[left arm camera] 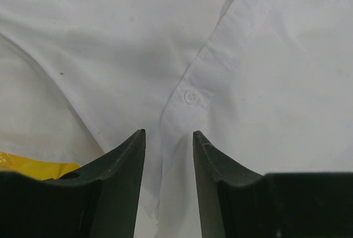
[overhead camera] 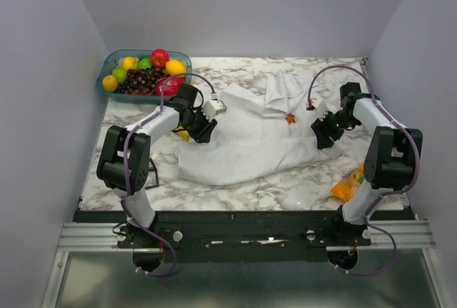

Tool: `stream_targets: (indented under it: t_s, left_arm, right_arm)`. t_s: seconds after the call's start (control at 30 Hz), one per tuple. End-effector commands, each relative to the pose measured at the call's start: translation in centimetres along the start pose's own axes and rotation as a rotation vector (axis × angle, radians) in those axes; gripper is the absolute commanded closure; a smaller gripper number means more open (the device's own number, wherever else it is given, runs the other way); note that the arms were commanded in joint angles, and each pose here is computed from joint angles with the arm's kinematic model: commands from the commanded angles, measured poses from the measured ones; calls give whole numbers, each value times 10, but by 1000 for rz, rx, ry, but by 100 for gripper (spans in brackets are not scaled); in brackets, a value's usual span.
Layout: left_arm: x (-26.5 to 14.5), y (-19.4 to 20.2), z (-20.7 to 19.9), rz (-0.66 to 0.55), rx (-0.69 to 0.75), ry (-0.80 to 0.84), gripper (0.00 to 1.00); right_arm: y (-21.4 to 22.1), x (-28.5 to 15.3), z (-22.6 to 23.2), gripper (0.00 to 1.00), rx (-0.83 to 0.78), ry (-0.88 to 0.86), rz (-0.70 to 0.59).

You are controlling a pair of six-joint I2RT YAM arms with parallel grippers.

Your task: Remove the brooch from the garment

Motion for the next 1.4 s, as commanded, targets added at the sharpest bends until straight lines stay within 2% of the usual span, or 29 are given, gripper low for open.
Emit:
stream_targets:
  t_s: [0.0, 0.13, 0.17, 0.2, 0.27, 0.3, 0.4, 0.47, 0.57, 0.6, 0.63, 0.7, 0.73, 0.77, 0.83, 0.87, 0.9, 0.93, 0.97, 1.07, 1.27, 1.37]
  left_arm:
    - [8, 25, -4, 100, 51, 18, 52]
    - [15, 55, -14, 192, 58, 60, 54]
    - [14, 59, -16, 208, 60, 64, 55]
    - [13, 63, -18, 216, 62, 64, 55]
    - [8, 75, -25, 250, 81, 74, 55]
    - [6, 78, -28, 260, 87, 80, 56]
    - [-5, 92, -41, 309, 109, 113, 58]
    - [-16, 101, -51, 342, 122, 130, 59]
    - [-30, 109, -62, 373, 140, 151, 59]
    - [-33, 108, -62, 374, 157, 158, 59]
    - [-38, 103, -62, 365, 168, 156, 59]
    - [-45, 81, -56, 303, 189, 147, 59]
    - [-48, 70, -52, 271, 204, 139, 58]
    - [-52, 47, -42, 212, 231, 112, 57]
    - [-46, 23, -35, 140, 220, 137, 56]
    - [-48, -4, -21, 82, 232, 101, 56]
    - [-45, -15, -15, 60, 214, 95, 55]
    - [-32, -20, -9, 56, 134, 117, 55]
    - [-32, -44, 4, 3, 133, 87, 55]
    - [-10, -64, 22, -51, 27, 91, 55]
    - [31, -80, 44, -133, -148, 81, 55]
    - [52, -80, 59, -127, -206, 42, 54]
  right_arm:
    - [9, 7, -18, 35, -11, 125, 37]
    - [41, 30, -21, 34, 61, 123, 192]
    - [49, 34, -18, 37, 68, 102, 228]
    - [51, 34, -16, 46, 71, 97, 235]
    - [62, 33, -5, 53, 53, 61, 272]
    - [65, 29, 0, 60, 41, 64, 275]
    - [86, 24, 23, 69, 3, 6, 340]
    - [91, 12, 39, 69, -34, -14, 338]
    - [96, 1, 59, 65, -78, -43, 317]
    - [94, -2, 61, 56, -91, -43, 302]
    - [87, -8, 58, 52, -112, -14, 268]
    - [64, -26, 52, 45, -162, 59, 166]
    - [36, -39, 45, 42, -198, 89, 52]
    - [21, -46, 42, 39, -205, 102, -9]
    - [-12, -55, 39, 37, -219, 77, -158]
    - [-33, -66, 32, 36, -237, 90, -216]
    - [-44, -61, 27, 36, -234, 67, -236]
    - [-57, -59, 20, 36, -248, 74, -273]
    - [-68, -59, 13, 36, -257, 90, -290]
    - [-85, -35, -3, 36, -362, 115, -297]
    - [-97, 8, -3, 29, -602, 124, -245]
    - [-94, 23, 7, 25, -702, 98, -211]
Point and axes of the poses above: each gripper's point midway between its finger pads, its own x axis out along the fingers, its own z axis along the line the jaws close on, y = z × x, the point moved 5 cm from there along -x, back along the fingers, and after that the axes turned 5 degrees about x, right-handed, at the moved point
